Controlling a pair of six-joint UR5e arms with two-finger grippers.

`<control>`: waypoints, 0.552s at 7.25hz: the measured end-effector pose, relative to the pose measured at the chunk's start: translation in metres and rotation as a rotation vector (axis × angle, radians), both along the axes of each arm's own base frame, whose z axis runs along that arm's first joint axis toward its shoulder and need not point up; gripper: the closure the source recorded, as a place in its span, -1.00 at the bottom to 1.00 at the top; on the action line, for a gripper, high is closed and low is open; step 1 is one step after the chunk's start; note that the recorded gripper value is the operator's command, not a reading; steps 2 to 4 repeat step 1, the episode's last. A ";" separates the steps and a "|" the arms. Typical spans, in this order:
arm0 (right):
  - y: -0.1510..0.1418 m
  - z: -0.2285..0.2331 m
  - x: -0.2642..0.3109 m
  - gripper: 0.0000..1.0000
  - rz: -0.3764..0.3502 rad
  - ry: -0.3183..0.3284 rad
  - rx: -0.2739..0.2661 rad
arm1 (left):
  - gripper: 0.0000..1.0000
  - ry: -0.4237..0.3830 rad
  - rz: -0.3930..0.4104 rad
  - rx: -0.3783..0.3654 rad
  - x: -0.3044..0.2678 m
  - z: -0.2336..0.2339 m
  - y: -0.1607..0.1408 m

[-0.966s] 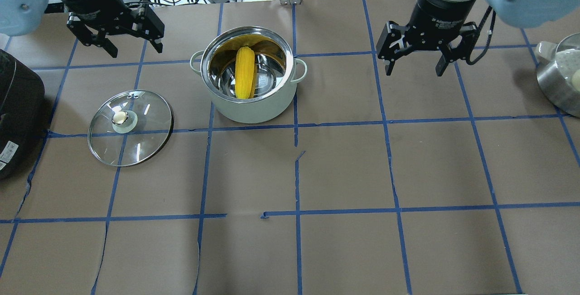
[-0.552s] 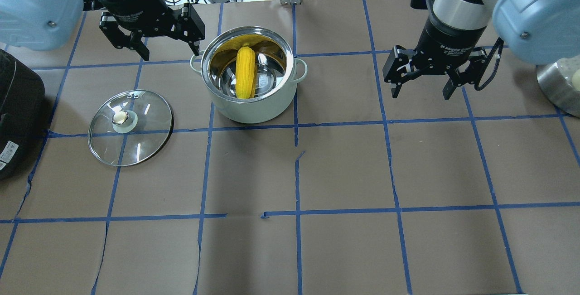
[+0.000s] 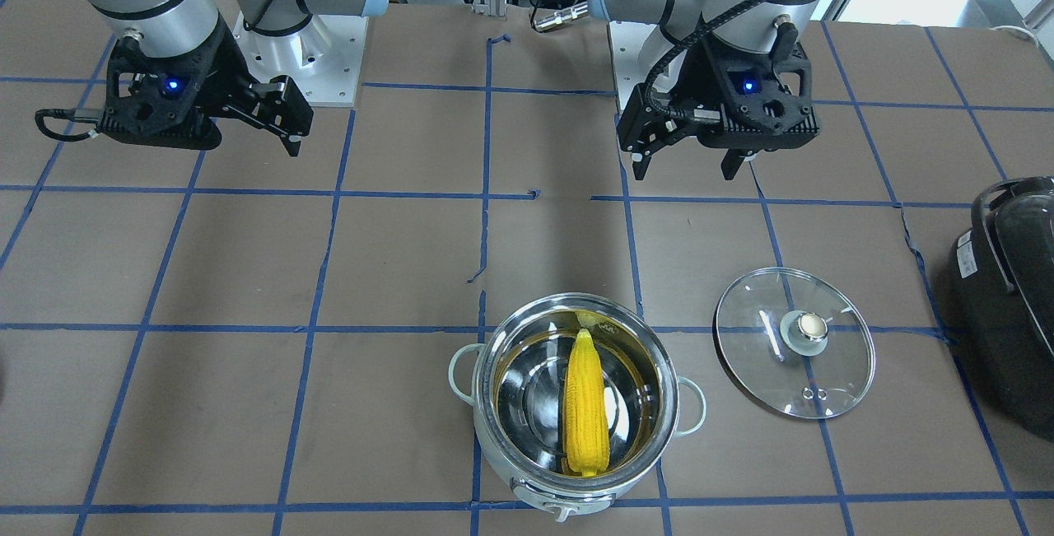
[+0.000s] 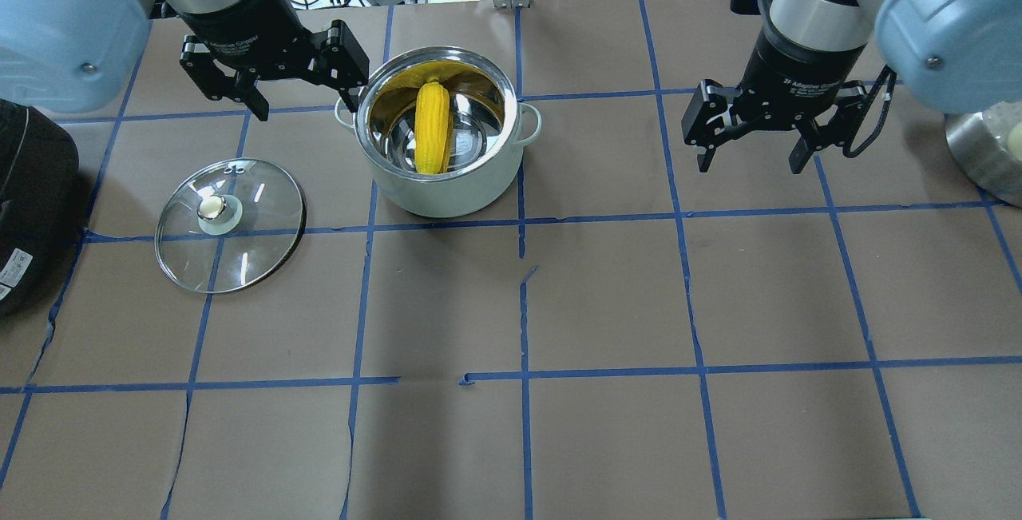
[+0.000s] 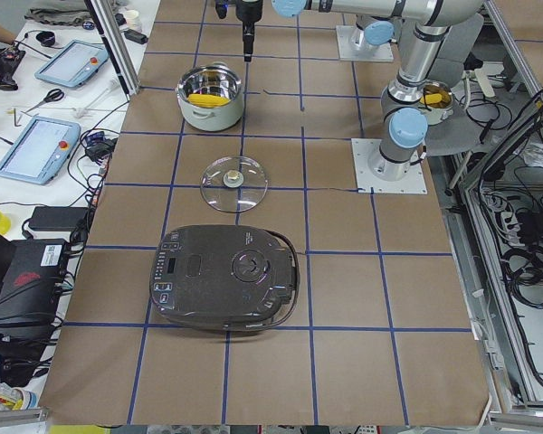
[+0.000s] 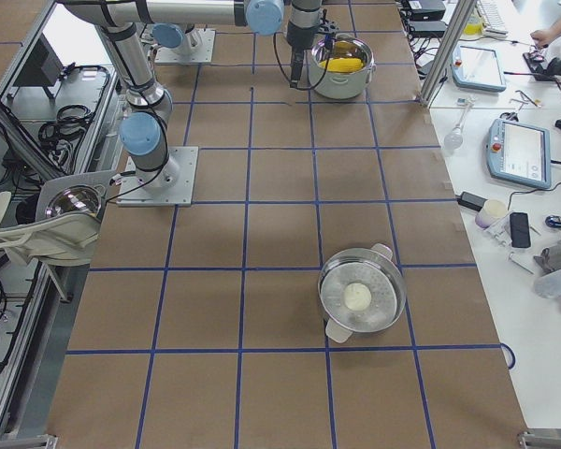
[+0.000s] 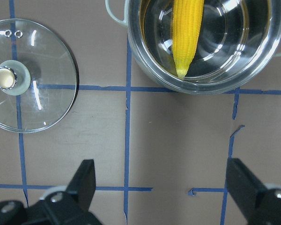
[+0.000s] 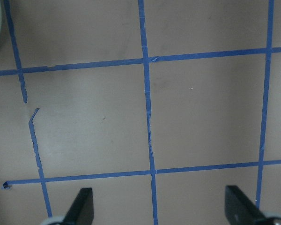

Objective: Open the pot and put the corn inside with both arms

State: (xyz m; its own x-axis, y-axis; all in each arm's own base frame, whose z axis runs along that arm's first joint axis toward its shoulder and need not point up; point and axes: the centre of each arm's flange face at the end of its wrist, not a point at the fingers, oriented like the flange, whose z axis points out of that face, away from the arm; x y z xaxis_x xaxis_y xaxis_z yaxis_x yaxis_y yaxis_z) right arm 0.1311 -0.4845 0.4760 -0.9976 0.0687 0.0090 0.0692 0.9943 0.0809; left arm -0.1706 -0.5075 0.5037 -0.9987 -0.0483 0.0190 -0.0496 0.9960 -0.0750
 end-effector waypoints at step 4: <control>0.001 0.006 0.000 -1.00 0.000 0.000 -0.010 | -1.00 -0.002 0.001 0.000 0.000 0.000 0.001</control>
